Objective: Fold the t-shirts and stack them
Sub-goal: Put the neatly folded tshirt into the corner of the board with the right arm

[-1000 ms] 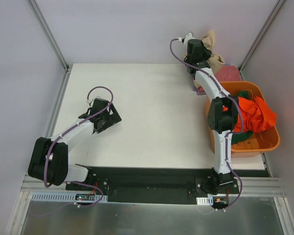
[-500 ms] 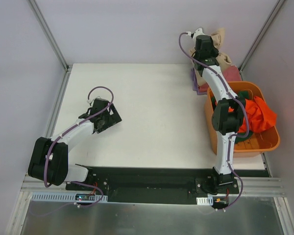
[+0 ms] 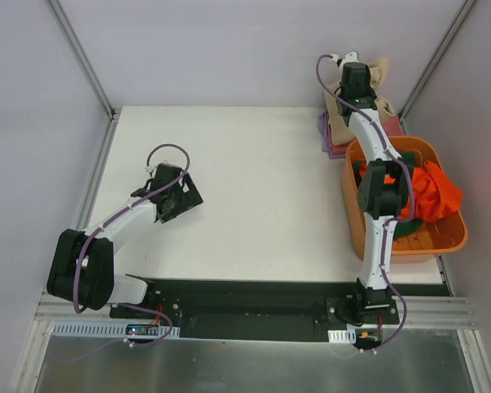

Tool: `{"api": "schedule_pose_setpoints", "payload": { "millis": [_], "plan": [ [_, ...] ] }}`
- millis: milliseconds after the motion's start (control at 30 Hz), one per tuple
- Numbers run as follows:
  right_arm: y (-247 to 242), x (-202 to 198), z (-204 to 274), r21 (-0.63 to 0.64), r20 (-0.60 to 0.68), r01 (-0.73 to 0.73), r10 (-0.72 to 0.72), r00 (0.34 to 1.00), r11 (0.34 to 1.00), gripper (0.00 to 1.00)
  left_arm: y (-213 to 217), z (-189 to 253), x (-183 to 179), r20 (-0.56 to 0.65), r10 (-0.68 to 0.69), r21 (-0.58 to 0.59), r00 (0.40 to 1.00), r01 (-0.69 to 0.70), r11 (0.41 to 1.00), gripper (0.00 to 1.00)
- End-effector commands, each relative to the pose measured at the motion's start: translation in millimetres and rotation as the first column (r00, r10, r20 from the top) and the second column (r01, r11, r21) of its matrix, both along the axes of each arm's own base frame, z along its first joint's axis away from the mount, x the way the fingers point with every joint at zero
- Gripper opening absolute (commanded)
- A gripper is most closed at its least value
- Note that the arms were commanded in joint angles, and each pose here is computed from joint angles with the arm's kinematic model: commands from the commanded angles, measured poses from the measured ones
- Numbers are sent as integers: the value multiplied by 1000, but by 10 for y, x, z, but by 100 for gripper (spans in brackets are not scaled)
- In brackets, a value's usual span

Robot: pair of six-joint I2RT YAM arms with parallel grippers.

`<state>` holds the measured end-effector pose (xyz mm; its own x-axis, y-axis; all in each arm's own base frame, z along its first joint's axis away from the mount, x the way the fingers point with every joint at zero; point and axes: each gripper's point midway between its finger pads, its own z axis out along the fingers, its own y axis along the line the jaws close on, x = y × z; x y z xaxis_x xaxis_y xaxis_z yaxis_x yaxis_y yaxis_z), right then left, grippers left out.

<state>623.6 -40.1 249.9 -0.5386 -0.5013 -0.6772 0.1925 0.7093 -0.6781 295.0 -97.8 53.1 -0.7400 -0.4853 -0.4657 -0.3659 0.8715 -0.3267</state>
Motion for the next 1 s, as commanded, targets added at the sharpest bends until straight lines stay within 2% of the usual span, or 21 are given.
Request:
{"api": "schedule_pose_setpoints", "payload": {
  "millis": [0,133,200,233,300,333,367,400,633,800,967],
  "plan": [
    [-181,135,88,101,103,25,-35,994,995,0,17,117,100,12,7,6,1000,-7,1000,99],
    [-343,184,-125,163,94,46,-62,994,986,0,27,145,118,11,10,14,1000,-10,1000,99],
    [-418,222,-171,168,95,53,-70,993,984,4,33,167,123,14,14,17,1000,-14,1000,99],
    [-456,253,-195,173,102,61,-79,992,983,15,32,171,125,14,15,16,1000,-15,1000,99],
    [-542,323,-236,189,117,67,-90,989,980,57,36,175,125,11,15,19,1000,-15,1000,99],
    [-553,350,-243,194,122,64,-89,989,979,85,32,190,138,14,15,18,1000,-15,1000,99],
    [-581,360,-237,194,129,71,-98,987,978,99,32,202,141,16,12,19,1000,-12,1000,99],
    [-602,356,-218,192,134,79,-106,985,978,96,31,216,146,19,11,19,1000,-11,1000,99],
    [-628,113,228,222,197,93,-138,971,971,96,26,327,154,49,3,12,999,-4,1000,99],
    [-376,-199,527,322,222,-33,-42,974,946,96,47,417,120,86,-3,13,996,1,1000,99],
    [-14,-651,670,438,203,-136,49,978,889,96,56,491,31,119,-18,4,993,17,1000,99]
  ]
}}
